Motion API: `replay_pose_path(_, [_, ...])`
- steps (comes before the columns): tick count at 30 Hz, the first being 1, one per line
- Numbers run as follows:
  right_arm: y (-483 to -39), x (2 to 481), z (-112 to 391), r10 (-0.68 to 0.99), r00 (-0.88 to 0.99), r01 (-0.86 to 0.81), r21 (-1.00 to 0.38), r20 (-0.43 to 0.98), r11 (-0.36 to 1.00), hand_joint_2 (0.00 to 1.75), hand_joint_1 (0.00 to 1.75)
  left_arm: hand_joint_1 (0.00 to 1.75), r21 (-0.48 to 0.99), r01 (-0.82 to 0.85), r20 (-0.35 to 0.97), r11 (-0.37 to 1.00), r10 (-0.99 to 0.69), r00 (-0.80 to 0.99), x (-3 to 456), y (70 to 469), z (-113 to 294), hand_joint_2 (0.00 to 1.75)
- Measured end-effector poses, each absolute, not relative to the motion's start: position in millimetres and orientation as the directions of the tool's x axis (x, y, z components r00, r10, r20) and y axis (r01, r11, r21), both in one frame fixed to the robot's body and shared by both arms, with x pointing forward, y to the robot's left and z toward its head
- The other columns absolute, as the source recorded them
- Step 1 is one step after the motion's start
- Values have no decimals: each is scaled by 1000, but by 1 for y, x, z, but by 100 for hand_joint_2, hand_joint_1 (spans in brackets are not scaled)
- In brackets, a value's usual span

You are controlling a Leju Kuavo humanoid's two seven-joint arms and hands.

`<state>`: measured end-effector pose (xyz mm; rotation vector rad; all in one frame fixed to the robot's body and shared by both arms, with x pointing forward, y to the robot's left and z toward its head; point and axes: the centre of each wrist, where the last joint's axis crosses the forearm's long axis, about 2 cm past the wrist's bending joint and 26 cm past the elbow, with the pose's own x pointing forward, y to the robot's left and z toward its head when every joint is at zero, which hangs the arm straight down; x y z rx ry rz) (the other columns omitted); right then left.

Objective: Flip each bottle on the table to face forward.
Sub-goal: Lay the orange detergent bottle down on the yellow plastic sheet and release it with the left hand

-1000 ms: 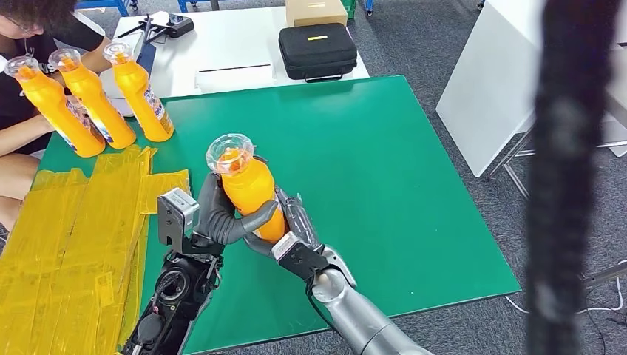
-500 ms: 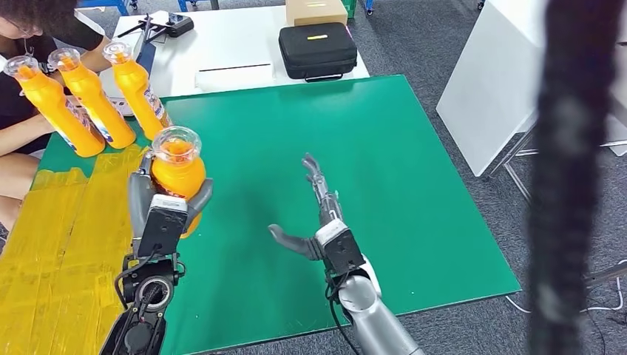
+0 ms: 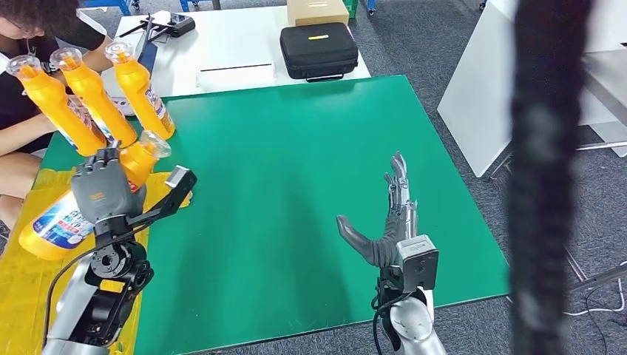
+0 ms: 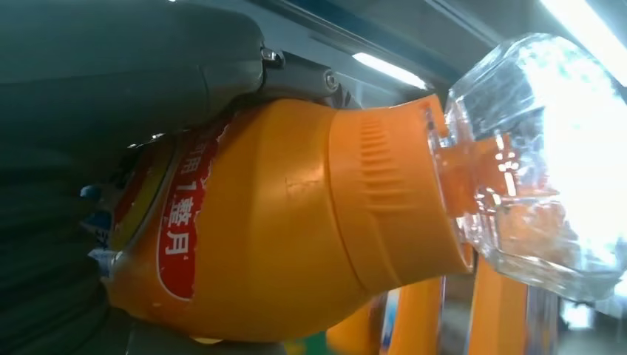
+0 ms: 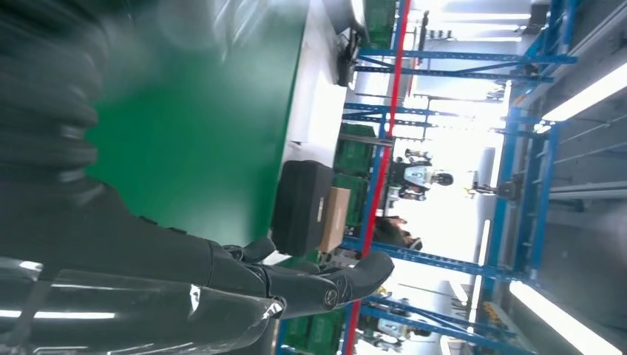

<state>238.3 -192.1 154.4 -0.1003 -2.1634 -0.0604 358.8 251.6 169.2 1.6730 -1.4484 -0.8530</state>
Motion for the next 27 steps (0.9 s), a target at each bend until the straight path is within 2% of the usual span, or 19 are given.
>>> replay_pose_path(4, [-199,235,157,45,-573,111,23,818,994,175,0,175,914,-361,-151,-186,-981,124,384,267,149,175])
replay_pose_path(8, [-203,234,156,42,-570,114,28,820,993,175,0,175,937,-244,-226,-250,-967,122,399,291,130,175])
replay_pose_path(9, [-203,234,156,41,-569,112,28,821,993,175,0,167,943,-212,-234,-257,-964,125,401,296,126,175])
replay_pose_path(12, [-204,234,156,40,-567,108,26,823,994,175,0,51,956,-130,-246,-264,-959,144,400,310,113,175])
replay_pose_path(13, [-204,234,156,40,-565,108,25,824,994,175,0,19,958,-111,-247,-265,-957,154,399,313,109,175])
replay_pose_path(14, [-204,234,156,40,-564,108,25,825,994,175,0,19,959,-96,-248,-266,-955,164,397,316,105,175])
replay_pose_path(18, [-204,234,156,40,-560,108,25,828,994,175,0,0,963,-57,-249,-264,-949,194,394,322,97,175])
replay_pose_path(27, [-205,238,160,43,-560,107,21,827,994,175,0,0,984,-50,-154,-170,-961,228,396,322,96,175])
